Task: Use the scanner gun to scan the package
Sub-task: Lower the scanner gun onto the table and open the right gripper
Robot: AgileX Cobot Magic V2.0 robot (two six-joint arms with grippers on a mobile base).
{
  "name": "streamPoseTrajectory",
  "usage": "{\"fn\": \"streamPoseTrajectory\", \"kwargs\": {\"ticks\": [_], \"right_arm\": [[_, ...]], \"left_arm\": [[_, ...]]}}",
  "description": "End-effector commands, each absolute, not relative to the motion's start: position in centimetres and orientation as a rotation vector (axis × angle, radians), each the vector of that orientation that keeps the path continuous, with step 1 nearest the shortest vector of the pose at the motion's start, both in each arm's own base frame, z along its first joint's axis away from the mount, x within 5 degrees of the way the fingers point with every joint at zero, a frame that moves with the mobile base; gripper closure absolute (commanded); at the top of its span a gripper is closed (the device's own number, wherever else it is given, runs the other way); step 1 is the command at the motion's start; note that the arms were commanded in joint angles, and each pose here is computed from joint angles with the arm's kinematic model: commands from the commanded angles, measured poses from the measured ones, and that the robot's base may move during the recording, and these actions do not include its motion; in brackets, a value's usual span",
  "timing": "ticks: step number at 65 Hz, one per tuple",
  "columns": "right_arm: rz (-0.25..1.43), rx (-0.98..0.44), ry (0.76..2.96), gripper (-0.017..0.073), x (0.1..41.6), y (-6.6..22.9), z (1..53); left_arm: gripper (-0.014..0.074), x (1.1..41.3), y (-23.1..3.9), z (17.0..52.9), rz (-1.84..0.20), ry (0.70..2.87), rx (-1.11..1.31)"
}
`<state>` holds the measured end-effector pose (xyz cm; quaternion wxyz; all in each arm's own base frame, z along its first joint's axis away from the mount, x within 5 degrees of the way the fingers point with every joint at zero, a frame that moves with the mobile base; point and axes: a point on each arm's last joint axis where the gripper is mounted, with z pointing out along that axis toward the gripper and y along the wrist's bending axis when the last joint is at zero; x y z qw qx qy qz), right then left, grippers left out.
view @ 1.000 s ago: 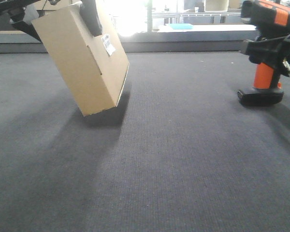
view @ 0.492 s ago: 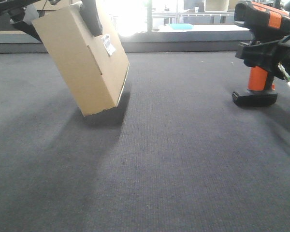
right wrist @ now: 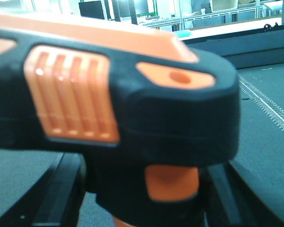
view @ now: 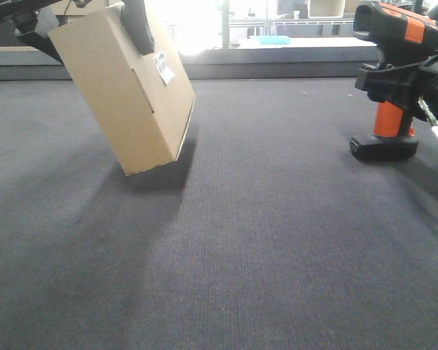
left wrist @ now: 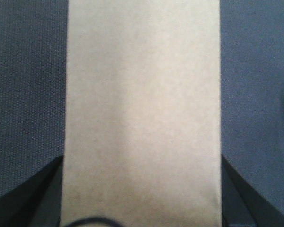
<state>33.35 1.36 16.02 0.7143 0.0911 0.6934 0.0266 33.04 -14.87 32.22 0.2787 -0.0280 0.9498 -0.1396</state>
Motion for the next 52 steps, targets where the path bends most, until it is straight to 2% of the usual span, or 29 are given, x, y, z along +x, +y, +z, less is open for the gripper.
{"fn": "streamPoseTrajectory", "kwargs": {"ticks": [1, 24, 38, 52], "right_arm": [[0.060, 0.193, 1.501, 0.0188, 33.4, 1.3, 16.4], [0.058, 0.196, 1.506, 0.0110, 32.4, 1.2, 16.8], [0.056, 0.196, 1.515, 0.0015, 32.2, 1.2, 16.6], [0.054, 0.195, 1.527, 0.0008, 31.7, 1.2, 16.4]], "left_arm": [[0.0463, 33.0, -15.1, 32.7, -0.394, 2.514, -0.063], [0.0463, 33.0, -15.1, 32.7, -0.396, 2.510, -0.063], [0.0463, 33.0, -15.1, 32.7, -0.396, 2.510, -0.063], [0.0463, 33.0, -15.1, 32.7, -0.396, 2.510, -0.063]]}}
